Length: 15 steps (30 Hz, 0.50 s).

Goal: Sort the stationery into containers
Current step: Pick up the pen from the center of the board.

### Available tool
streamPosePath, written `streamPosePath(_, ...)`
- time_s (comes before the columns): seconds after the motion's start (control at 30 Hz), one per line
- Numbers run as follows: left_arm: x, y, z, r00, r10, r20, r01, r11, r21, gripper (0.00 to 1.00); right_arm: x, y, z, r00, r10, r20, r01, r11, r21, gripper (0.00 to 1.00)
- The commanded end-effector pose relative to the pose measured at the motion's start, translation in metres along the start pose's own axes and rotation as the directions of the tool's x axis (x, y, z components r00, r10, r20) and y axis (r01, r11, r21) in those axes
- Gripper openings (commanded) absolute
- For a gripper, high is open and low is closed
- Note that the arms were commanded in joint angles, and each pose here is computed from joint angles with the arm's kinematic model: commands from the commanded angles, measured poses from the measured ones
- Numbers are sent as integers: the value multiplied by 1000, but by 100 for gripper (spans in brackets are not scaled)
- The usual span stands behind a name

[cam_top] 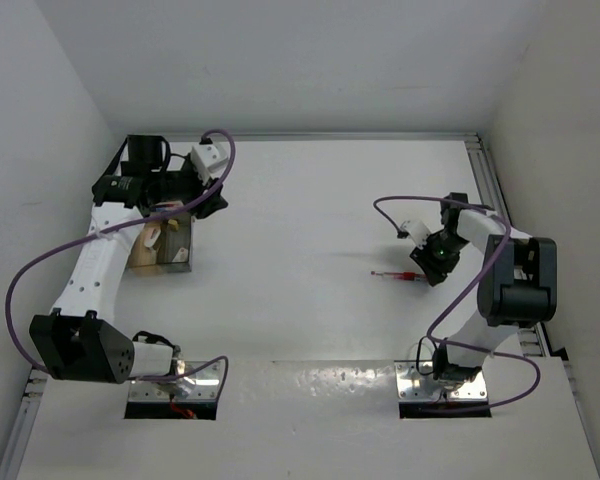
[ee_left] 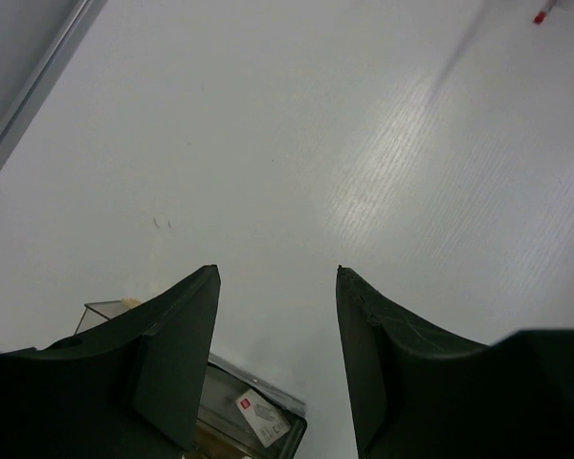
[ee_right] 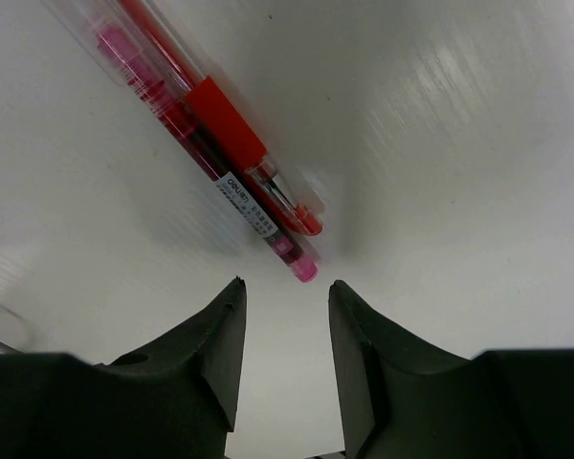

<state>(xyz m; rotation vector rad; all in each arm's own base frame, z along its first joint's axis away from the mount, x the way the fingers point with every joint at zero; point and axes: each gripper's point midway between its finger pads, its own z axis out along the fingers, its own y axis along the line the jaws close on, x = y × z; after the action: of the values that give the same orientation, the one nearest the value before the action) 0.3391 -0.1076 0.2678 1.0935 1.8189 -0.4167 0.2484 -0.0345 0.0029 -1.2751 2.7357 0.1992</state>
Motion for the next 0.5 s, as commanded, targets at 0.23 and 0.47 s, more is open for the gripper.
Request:
streamPosePath(0.23,-3,6,8,997,70,-27,-71,997,-24,58,-8,3,18,991,-126,35,127,991,-31,38)
streamPosePath(0.47,1,8,8,997,68,-47,-69,997,-28,57,-3,14,24,982,-190,9,191,979,-69,28)
